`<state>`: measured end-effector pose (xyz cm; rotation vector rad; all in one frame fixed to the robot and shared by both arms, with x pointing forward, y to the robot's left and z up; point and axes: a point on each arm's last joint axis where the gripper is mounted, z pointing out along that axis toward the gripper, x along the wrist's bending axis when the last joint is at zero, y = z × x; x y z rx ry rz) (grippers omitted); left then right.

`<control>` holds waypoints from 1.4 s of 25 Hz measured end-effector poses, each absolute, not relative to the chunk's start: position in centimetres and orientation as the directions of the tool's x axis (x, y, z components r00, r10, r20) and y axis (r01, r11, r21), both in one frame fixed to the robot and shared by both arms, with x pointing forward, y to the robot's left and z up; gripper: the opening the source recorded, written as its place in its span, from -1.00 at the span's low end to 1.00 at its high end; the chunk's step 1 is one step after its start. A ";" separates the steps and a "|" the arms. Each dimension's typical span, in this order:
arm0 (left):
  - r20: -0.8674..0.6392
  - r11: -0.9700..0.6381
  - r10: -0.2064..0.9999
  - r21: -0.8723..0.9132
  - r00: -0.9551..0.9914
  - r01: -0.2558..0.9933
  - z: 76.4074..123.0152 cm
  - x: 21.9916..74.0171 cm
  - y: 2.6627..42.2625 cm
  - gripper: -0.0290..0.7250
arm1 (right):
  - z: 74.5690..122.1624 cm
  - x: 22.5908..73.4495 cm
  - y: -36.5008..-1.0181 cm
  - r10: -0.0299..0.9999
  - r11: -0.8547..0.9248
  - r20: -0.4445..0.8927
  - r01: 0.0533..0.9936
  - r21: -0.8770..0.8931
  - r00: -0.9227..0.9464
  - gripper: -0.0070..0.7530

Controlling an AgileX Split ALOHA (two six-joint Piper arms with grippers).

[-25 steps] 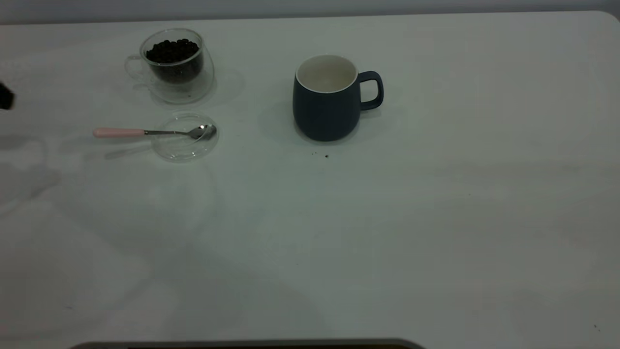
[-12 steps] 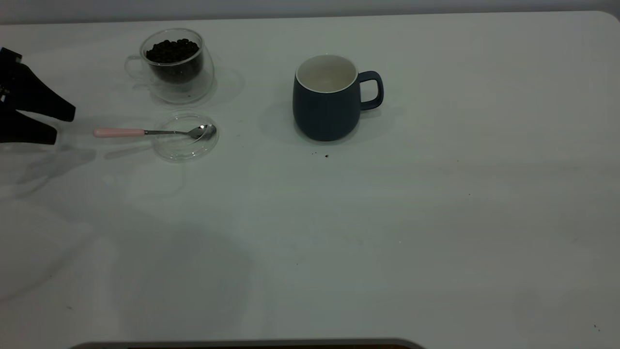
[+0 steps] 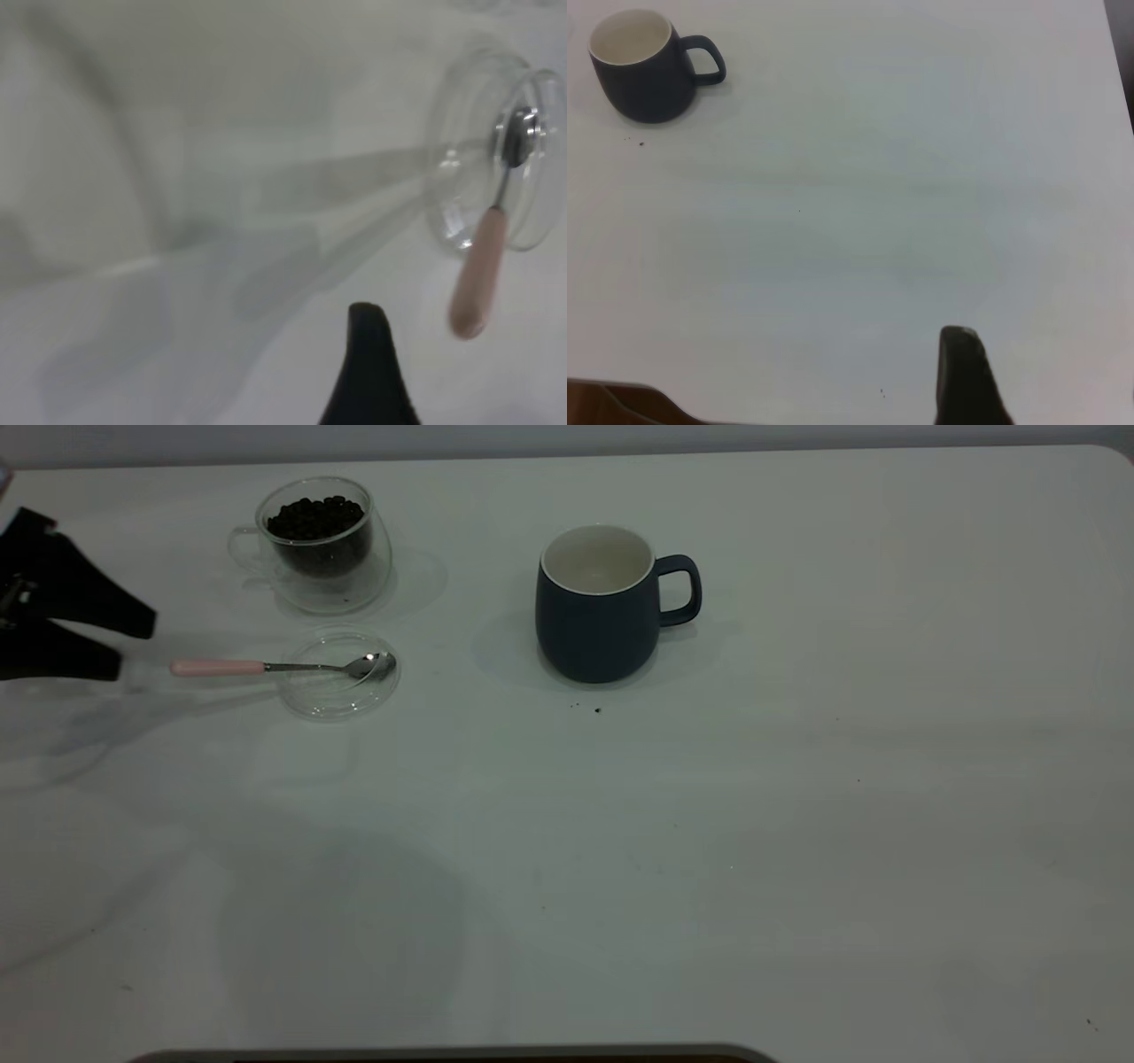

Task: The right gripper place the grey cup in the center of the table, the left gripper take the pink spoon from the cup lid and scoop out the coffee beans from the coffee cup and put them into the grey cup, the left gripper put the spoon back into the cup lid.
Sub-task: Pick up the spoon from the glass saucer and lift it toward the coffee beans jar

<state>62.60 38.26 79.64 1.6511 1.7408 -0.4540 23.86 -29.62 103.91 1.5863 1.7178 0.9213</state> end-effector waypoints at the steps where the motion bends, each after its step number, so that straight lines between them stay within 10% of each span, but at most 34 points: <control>1: -0.681 0.124 0.730 0.209 0.053 0.970 79.7 62.7 37.9 0.71 | 103.9 23.9 -29.6 0.996 0.036 0.017 0.565 0.824 -0.088 0.29; 35: -0.706 0.089 0.706 0.155 0.047 0.984 76.3 62.9 33.7 0.65 | 103.9 23.9 -29.6 0.996 0.036 0.017 0.565 0.824 -0.088 0.29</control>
